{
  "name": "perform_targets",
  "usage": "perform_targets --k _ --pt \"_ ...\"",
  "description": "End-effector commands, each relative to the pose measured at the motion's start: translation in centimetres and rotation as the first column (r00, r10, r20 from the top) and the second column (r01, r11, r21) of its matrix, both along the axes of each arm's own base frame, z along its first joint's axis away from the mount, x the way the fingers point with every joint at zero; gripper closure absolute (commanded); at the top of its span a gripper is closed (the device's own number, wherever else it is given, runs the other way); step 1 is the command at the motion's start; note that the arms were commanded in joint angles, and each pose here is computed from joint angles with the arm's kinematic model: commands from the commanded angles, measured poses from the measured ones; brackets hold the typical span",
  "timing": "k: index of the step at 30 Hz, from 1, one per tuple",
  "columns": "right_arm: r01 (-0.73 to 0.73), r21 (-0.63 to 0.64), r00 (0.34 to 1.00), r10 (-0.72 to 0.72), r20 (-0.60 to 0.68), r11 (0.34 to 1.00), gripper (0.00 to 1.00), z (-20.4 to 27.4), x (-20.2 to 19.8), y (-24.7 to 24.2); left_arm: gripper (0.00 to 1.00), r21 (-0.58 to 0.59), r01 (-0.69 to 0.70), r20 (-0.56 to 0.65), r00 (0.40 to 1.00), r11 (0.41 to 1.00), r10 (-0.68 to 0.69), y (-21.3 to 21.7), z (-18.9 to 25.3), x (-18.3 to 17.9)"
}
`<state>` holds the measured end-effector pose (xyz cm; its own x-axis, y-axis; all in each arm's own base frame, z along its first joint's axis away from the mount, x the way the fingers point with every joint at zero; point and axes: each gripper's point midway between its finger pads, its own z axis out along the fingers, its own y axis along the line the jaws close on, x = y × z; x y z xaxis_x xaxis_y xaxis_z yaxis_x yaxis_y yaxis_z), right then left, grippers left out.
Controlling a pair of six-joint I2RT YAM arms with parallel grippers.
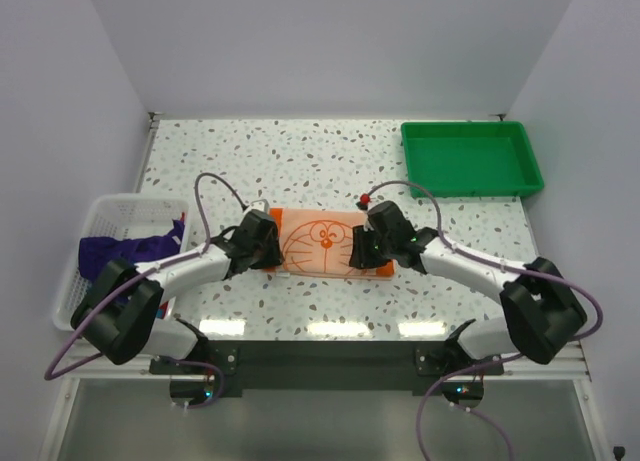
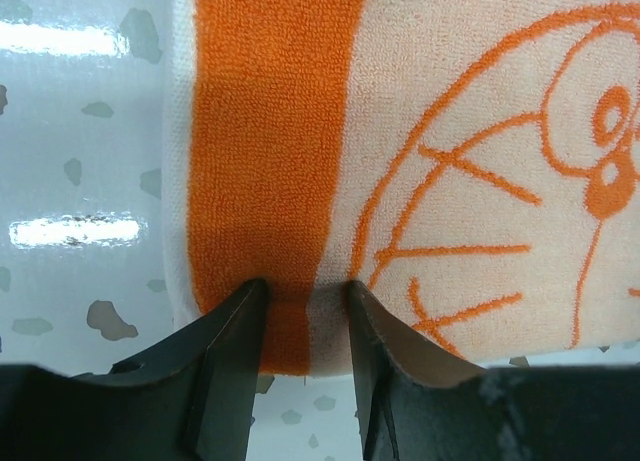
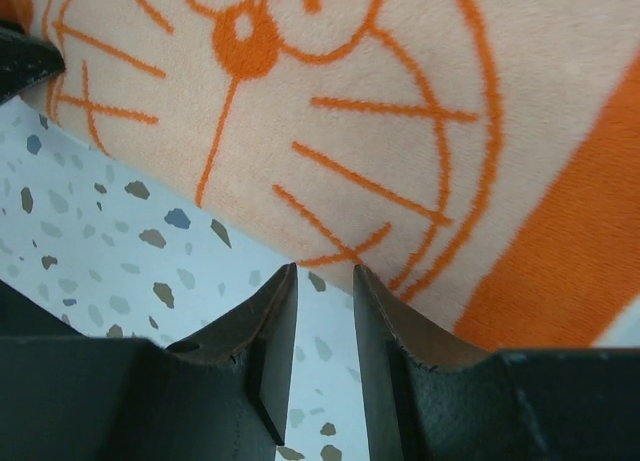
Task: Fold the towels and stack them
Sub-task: Fold the towel
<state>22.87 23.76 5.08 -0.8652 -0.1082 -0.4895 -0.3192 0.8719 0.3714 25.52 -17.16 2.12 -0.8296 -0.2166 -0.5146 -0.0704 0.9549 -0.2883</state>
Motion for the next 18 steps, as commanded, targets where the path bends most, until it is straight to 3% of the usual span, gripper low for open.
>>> perform_targets --k 1,10,13,18 --pt "0.089 -0.087 0.996 -0.086 0.039 0.992 0.67 0.8 0.9 -3.7 0.56 0.066 -0.026 -0.111 0.993 0.997 0.034 2.1 -2.6 -2.8" --pt "0.236 -0.167 0.949 -0.264 -0.172 0.957 0.71 -5.7 -2.8 -9.2 0.57 0.088 -0.078 -0.120 0.989 0.993 0.088 3.7 -3.0 -3.1" --pt "0.234 -0.156 0.955 -0.257 -0.149 0.960 0.71 -4.5 -2.2 -8.9 0.57 0.085 -0.090 -0.123 0.987 0.992 0.100 4.1 -3.0 -3.1" --pt "0.250 -0.127 0.968 -0.249 0.027 0.960 0.70 1.8 2.9 -8.3 0.57 0.091 -0.092 -0.126 0.987 0.992 0.103 4.5 -3.0 -3.1"
